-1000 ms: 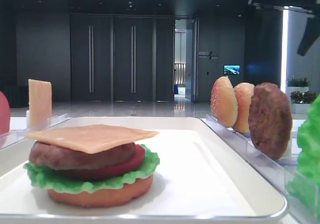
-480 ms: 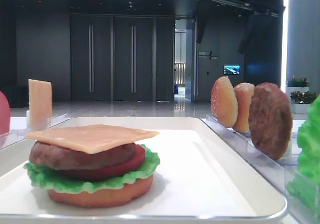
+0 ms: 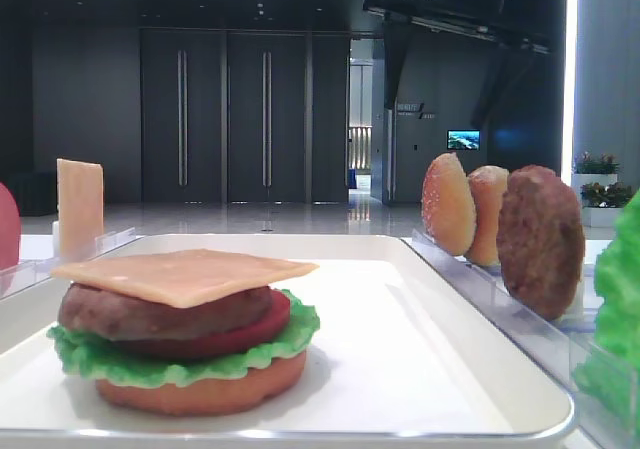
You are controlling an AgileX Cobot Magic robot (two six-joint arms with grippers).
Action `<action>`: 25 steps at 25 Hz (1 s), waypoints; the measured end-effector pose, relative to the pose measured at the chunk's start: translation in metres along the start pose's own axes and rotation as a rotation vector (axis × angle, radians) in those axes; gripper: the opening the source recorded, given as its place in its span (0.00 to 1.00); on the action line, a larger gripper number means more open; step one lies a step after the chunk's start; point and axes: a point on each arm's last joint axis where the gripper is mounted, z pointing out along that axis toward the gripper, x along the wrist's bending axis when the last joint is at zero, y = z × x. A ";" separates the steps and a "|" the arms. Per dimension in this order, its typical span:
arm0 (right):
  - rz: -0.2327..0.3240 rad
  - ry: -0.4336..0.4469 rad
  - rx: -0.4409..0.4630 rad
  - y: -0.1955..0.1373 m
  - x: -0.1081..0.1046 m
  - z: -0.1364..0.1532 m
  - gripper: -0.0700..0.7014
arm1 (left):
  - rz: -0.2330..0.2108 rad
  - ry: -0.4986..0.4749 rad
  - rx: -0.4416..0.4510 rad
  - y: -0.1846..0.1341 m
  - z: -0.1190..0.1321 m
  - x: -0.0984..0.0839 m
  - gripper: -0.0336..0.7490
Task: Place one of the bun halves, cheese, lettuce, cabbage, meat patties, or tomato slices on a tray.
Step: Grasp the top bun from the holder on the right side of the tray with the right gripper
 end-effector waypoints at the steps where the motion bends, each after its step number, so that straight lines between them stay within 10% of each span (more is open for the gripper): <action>1: -0.002 -0.007 -0.001 0.000 -0.001 0.001 0.81 | 0.000 0.000 0.000 0.000 0.000 0.000 0.93; 25: 0.003 -0.029 0.078 0.002 -0.006 0.040 0.79 | 0.000 0.000 0.000 0.000 0.000 0.000 0.93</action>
